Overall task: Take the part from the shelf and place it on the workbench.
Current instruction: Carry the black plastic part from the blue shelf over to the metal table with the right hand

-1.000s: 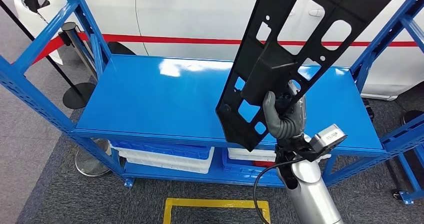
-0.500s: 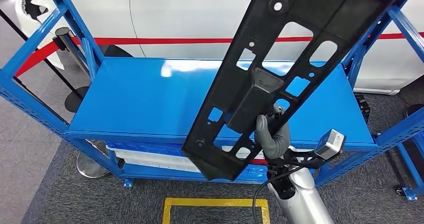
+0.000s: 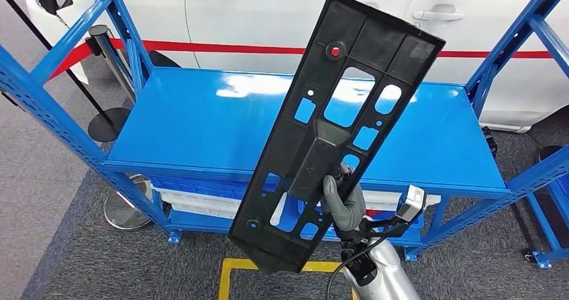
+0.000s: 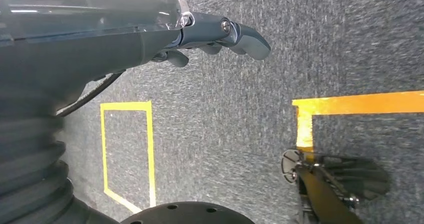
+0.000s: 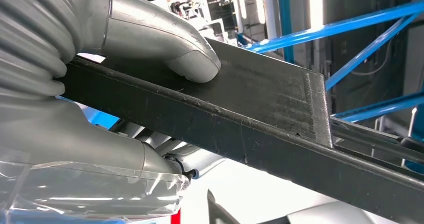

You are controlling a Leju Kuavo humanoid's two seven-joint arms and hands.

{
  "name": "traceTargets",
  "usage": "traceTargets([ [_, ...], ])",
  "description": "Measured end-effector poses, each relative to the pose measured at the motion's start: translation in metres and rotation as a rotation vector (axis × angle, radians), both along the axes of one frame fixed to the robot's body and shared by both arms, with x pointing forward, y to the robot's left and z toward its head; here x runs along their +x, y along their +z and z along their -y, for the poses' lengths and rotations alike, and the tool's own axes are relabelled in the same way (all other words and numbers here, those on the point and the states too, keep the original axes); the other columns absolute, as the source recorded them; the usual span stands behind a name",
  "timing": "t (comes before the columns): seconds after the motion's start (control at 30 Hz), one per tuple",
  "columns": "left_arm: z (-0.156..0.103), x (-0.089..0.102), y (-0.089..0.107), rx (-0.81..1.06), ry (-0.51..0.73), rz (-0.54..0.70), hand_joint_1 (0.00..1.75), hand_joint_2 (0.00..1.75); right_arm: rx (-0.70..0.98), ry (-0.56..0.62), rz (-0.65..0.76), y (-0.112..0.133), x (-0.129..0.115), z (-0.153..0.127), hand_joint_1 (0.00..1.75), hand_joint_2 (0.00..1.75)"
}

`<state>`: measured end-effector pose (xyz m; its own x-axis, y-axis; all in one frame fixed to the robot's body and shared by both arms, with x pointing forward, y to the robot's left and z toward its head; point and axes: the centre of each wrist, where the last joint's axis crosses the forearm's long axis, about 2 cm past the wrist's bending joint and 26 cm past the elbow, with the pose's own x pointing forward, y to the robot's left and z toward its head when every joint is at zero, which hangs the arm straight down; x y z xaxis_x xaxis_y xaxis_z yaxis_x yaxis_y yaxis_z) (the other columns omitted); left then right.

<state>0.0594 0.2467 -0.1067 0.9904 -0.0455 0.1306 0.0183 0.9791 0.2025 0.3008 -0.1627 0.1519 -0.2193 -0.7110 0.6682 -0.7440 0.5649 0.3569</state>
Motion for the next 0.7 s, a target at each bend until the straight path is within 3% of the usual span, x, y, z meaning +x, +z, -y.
traceTargets([
  [0.43,-0.003,-0.001,0.0,-0.003,-0.006,-0.007,0.0,1.75,0.006,0.035,-0.041,-0.011,-0.008,-0.009,1.75,1.75],
  [0.7,-0.007,-0.001,-0.001,-0.002,-0.02,-0.006,0.0,1.75,0.046,0.084,0.083,-0.003,-0.016,-0.009,1.75,1.75],
])
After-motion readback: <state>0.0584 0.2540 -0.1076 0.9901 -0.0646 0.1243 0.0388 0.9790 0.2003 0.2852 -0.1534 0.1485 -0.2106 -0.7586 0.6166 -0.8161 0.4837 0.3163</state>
